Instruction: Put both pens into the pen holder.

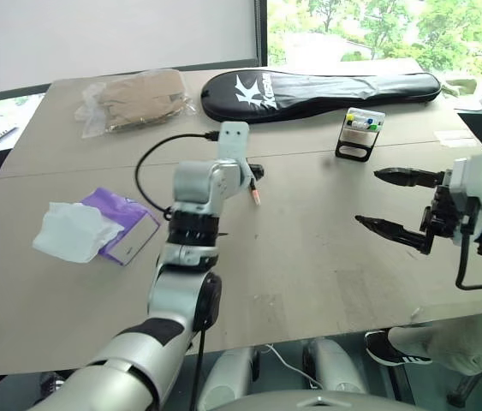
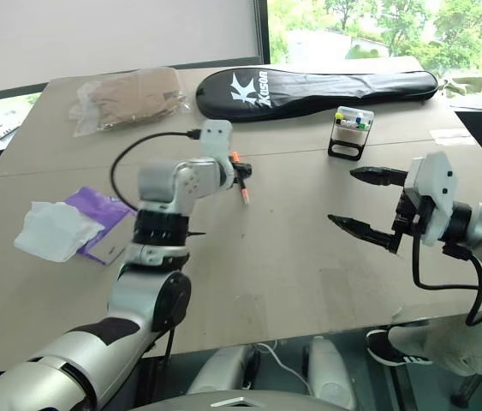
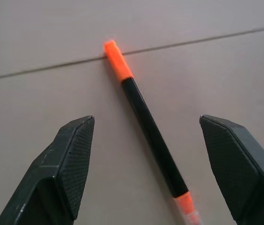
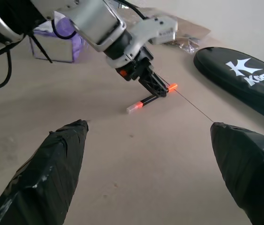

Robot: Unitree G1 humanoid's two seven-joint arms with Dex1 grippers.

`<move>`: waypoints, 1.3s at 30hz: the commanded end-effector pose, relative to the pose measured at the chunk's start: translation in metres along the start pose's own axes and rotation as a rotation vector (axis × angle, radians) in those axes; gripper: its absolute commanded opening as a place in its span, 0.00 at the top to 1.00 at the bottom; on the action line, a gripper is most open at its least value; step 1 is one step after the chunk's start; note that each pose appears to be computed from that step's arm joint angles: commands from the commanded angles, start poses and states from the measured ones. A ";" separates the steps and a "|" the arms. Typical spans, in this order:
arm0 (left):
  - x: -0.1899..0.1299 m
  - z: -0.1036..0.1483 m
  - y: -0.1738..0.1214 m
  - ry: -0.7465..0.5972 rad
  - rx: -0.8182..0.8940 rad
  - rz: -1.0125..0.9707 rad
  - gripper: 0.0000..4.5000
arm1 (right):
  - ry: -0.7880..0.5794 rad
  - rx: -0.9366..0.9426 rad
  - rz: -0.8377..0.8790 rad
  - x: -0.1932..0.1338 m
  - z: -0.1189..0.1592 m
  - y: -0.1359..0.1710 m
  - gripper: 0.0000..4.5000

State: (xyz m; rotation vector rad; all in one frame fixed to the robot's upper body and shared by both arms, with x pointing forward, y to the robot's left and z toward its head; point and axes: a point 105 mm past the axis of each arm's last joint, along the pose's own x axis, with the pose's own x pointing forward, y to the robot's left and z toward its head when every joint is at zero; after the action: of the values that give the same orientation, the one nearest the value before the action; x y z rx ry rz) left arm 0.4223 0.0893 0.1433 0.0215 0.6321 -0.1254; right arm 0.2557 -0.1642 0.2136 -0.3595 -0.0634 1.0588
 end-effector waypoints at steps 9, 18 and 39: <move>0.028 -0.008 -0.018 0.126 -0.026 -0.050 0.62 | -0.005 -0.043 -0.112 -0.006 0.004 0.000 0.00; 0.025 -0.009 -0.015 0.129 0.008 -0.088 0.99 | -0.020 -0.014 -0.112 -0.002 0.003 0.003 0.00; -0.122 0.027 -0.029 -0.852 0.568 -0.698 0.99 | -0.275 0.397 -0.178 0.048 0.047 -0.011 0.00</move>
State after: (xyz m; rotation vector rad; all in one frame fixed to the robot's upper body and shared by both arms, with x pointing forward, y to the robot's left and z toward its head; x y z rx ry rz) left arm 0.3529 0.0807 0.2212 0.2102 -0.1597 -0.8728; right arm 0.2789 -0.1186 0.2483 0.1254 -0.1142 0.9226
